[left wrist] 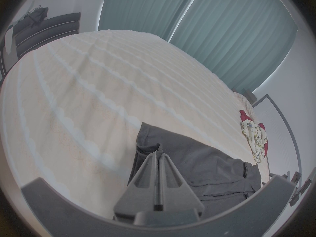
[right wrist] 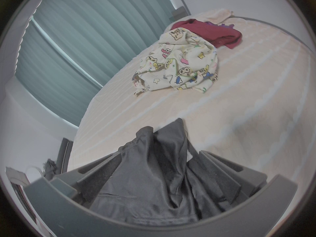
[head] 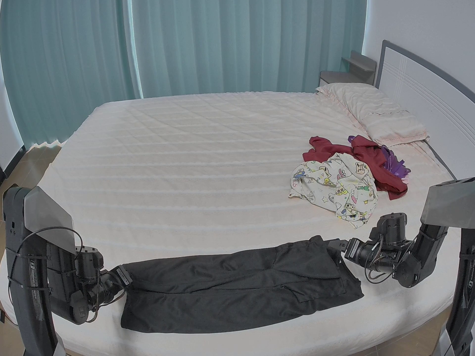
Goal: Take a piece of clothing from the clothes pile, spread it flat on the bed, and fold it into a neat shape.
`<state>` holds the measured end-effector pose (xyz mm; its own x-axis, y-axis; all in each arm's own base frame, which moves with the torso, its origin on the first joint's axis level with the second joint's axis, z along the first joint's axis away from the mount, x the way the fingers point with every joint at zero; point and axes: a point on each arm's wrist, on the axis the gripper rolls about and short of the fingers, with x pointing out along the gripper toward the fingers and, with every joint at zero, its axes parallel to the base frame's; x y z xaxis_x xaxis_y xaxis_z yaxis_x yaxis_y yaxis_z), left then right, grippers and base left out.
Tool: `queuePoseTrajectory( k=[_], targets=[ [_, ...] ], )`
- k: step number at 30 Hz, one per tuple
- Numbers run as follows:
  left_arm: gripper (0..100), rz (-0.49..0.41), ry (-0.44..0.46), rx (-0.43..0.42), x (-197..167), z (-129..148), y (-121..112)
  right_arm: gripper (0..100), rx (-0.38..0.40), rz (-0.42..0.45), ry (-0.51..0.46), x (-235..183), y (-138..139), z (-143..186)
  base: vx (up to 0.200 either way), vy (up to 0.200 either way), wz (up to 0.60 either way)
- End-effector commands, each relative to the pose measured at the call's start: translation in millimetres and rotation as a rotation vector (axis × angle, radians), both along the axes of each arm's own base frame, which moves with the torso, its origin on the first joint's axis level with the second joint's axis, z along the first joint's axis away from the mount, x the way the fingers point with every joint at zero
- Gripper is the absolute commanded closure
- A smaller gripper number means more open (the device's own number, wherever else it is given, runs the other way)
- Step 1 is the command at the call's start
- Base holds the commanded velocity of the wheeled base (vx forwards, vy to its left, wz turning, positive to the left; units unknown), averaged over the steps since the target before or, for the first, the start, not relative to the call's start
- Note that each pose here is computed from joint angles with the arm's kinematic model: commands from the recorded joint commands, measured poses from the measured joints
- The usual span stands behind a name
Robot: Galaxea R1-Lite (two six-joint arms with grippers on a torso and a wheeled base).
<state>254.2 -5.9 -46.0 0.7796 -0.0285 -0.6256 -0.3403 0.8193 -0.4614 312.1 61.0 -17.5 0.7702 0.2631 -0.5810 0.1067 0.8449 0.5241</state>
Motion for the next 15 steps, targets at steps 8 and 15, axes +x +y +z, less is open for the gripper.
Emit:
queuePoseTrajectory(
  k=[8,15],
  targets=[
    [100,0.014,-0.083,-0.014,11,14,0,0,0.075,-0.003,0.099,-18,15,-9,0.000,0.000,0.00],
    [100,0.045,-0.114,-0.058,15,19,0,0,0.063,0.030,0.128,-15,30,-26,0.000,0.000,0.00]
  ],
)
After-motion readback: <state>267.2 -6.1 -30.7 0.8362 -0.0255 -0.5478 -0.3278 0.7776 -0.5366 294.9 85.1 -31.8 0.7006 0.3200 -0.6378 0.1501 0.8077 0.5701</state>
